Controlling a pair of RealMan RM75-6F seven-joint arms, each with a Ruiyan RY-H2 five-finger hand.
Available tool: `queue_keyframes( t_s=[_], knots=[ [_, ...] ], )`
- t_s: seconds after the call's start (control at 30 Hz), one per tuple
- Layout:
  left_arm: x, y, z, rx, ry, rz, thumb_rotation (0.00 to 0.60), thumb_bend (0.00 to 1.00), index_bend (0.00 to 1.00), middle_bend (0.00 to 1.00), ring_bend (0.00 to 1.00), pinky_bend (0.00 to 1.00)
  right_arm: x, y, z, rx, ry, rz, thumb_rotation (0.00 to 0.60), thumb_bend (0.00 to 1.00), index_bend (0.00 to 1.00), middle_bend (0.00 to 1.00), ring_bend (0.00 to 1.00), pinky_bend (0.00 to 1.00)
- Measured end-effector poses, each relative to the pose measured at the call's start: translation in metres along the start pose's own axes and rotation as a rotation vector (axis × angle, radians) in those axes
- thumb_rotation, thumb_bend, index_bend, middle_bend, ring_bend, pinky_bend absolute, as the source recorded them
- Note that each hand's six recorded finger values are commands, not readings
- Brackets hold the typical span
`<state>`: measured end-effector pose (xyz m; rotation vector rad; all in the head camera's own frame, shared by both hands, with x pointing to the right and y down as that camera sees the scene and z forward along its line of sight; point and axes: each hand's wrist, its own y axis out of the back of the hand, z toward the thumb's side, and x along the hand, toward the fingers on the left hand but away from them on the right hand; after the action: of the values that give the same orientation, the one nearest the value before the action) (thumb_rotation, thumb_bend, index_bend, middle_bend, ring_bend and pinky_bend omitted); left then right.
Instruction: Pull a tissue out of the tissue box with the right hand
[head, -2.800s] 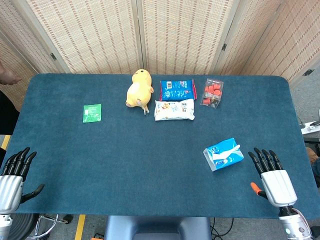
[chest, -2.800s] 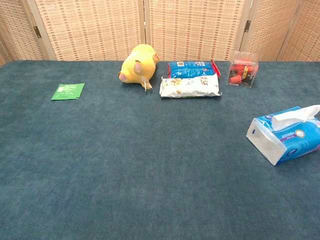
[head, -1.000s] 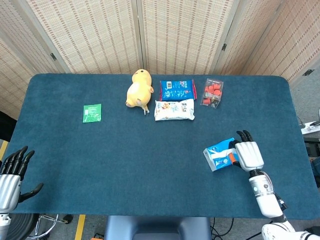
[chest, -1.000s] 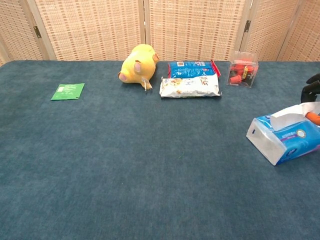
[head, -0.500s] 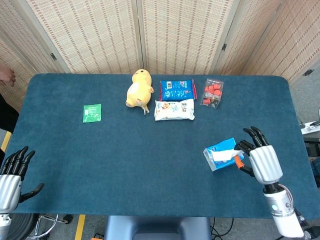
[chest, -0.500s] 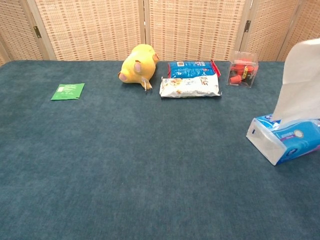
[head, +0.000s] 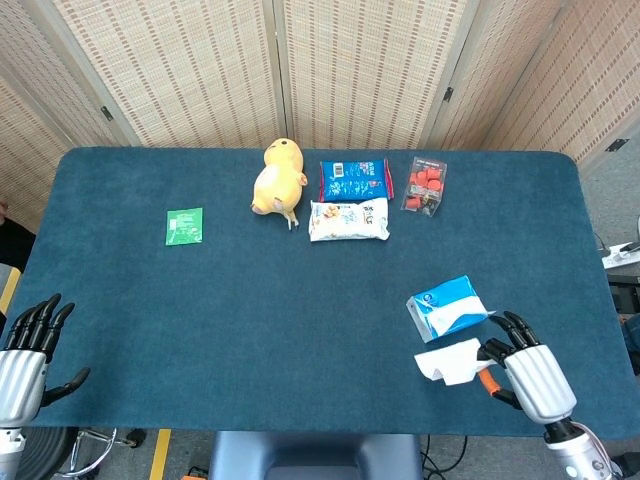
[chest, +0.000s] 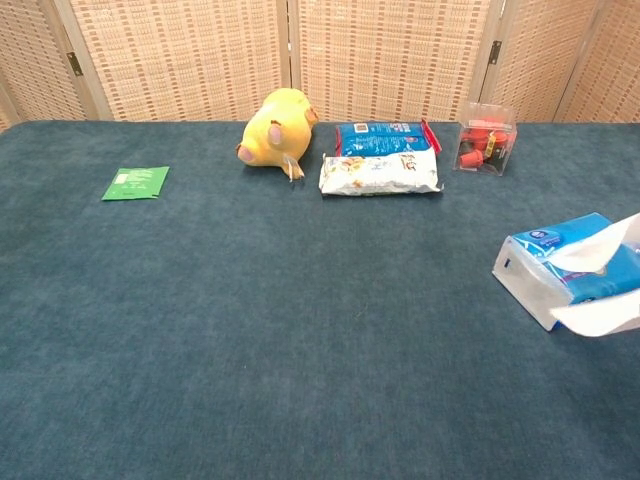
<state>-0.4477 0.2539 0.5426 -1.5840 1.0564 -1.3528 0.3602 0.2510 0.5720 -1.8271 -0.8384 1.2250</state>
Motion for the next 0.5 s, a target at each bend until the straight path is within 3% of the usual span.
queue_keyframes(
  t_s=[0.13, 0.2, 0.3, 0.37, 0.5],
  knots=[
    [0.0, 0.001, -0.001, -0.002, 0.001, 0.001, 0.6, 0.25, 0.0, 0.0, 0.0, 0.14, 0.001, -0.012, -0.007, 0.026, -0.031, 0.064, 0.6, 0.41, 0.63, 0.42, 0.11, 0.12],
    [0.0, 0.0, 0.0, -0.002, 0.0, 0.0, 0.6, 0.25, 0.0, 0.0, 0.0, 0.14, 0.001, -0.015, -0.009, 0.039, -0.044, 0.09, 0.6, 0.38, 0.49, 0.31, 0.05, 0.08],
    [0.0, 0.0, 0.0, -0.001, -0.001, -0.002, 0.6, 0.25, 0.0, 0.0, 0.0, 0.14, 0.002, -0.016, -0.011, 0.058, -0.052, 0.113, 0.6, 0.26, 0.14, 0.07, 0.0, 0.01],
    [0.0, 0.0, 0.0, 0.0, -0.001, -0.003, 0.6, 0.25, 0.0, 0.0, 0.0, 0.14, 0.002, -0.016, -0.012, 0.073, -0.058, 0.123, 0.6, 0.18, 0.02, 0.01, 0.0, 0.0],
    [0.0, 0.0, 0.0, -0.001, -0.001, 0.0, 0.6, 0.25, 0.0, 0.0, 0.0, 0.14, 0.002, -0.015, -0.014, 0.104, -0.071, 0.132, 0.6, 0.12, 0.0, 0.0, 0.0, 0.0]
  ],
)
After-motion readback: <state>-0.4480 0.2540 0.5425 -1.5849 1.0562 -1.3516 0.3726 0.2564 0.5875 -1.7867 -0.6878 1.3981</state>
